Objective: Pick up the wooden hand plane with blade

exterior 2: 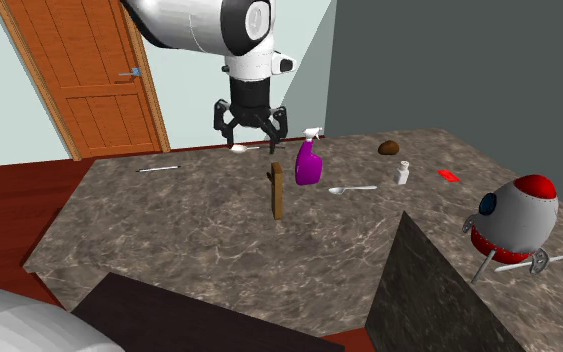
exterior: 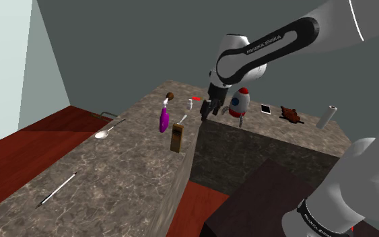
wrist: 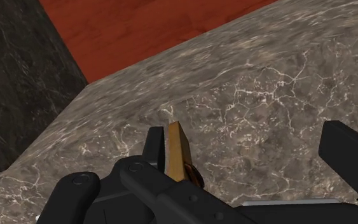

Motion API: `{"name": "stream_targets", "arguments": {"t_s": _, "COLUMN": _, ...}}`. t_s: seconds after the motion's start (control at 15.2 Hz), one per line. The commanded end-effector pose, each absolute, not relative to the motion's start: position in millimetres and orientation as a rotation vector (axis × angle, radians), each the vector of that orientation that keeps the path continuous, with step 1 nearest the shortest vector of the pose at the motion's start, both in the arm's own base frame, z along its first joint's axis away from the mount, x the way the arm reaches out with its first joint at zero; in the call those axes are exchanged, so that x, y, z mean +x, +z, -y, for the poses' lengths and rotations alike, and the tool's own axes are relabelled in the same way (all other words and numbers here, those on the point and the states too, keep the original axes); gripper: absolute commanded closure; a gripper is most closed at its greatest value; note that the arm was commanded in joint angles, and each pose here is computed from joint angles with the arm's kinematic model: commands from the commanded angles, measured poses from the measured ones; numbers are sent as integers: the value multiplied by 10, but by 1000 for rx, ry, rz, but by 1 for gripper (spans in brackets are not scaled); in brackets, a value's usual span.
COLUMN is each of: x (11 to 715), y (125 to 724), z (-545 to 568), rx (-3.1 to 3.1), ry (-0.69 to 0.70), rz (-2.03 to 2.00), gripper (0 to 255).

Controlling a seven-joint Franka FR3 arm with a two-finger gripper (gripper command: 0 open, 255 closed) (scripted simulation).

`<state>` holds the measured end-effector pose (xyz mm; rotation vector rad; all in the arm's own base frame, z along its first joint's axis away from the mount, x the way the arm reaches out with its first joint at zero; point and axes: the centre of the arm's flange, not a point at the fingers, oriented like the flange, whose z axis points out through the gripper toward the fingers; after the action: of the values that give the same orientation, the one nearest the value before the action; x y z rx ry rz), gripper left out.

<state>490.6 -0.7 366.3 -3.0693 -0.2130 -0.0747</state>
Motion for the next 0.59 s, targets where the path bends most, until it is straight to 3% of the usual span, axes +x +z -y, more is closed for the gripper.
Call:
{"name": "stream_targets", "arguments": {"t_s": 0.0, "x": 5101, "y": 3496, "z": -4, "rx": -3073, "ry": -91, "rz": 229, "gripper": 0}}
{"name": "stream_targets", "arguments": {"t_s": 0.53, "x": 5835, "y": 2794, "z": -72, "rx": -3085, "ry": -148, "rz": 290, "gripper": 0}}
